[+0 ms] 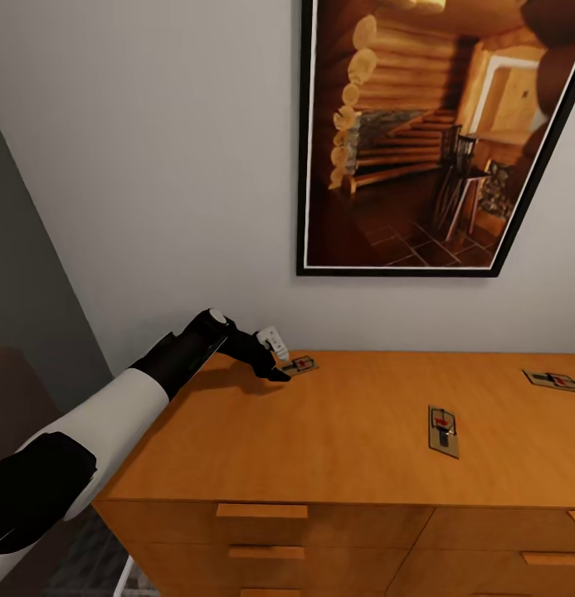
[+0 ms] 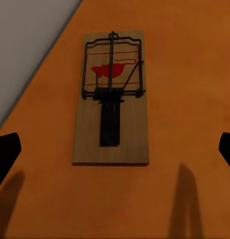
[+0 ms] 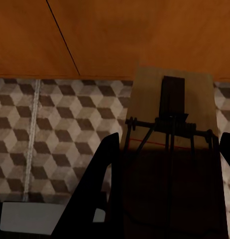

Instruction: Take the four mousetraps from the cabinet in the bathroom and place them on the bathroom floor. Make sure all four end up on the same floor surface, and ensure that at least two of them are either under or directly next to the same bathroom sink.

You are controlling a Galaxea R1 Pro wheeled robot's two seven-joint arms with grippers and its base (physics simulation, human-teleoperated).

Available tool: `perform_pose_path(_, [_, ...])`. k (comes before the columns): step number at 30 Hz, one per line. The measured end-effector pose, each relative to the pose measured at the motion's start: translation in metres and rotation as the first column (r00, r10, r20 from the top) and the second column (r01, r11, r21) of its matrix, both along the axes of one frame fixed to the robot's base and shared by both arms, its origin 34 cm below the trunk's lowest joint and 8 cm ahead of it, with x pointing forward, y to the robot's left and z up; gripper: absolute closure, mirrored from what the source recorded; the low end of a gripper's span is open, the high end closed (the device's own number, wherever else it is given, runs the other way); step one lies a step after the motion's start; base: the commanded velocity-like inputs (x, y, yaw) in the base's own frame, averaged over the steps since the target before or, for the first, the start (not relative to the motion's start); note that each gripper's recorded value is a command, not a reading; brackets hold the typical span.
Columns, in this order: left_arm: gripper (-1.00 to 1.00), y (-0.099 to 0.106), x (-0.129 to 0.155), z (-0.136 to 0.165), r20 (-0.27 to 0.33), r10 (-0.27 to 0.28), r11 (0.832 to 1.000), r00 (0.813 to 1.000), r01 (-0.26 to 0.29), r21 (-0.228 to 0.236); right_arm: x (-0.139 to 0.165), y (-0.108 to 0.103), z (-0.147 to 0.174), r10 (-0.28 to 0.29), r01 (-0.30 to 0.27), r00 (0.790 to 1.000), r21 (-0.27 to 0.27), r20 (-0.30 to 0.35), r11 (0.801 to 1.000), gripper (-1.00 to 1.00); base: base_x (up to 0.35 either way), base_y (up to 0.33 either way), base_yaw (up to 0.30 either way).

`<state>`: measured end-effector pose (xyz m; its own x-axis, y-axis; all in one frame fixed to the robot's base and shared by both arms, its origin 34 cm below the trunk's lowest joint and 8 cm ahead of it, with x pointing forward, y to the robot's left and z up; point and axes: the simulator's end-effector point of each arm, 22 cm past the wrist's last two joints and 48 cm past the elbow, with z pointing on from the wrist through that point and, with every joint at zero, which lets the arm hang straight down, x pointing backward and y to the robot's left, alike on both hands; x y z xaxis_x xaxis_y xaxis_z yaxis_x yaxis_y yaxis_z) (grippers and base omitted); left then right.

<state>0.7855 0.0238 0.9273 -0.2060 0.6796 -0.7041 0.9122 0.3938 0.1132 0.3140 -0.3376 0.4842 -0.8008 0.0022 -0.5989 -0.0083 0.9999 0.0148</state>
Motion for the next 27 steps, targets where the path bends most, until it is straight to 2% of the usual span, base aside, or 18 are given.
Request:
perform_pose_path(21, [-1.00, 0.0000, 0.0014, -0.0091, -0.014, 0.000, 1.000, 1.000, 0.000, 0.000, -0.0050, 0.0050, -0.0031, -0.001, 0.001, 1.000, 0.006, -0.014, 1.000, 1.00, 0.000, 0.000, 0.000])
perform_pose_path(27, [-1.00, -0.0004, 0.0011, -0.0088, -0.014, 0.000, 1.000, 1.000, 0.000, 0.000, -0.0049, 0.0055, -0.0030, -0.001, 0.001, 1.000, 0.007, -0.014, 1.000, 1.00, 0.116, 0.000, 0.000])
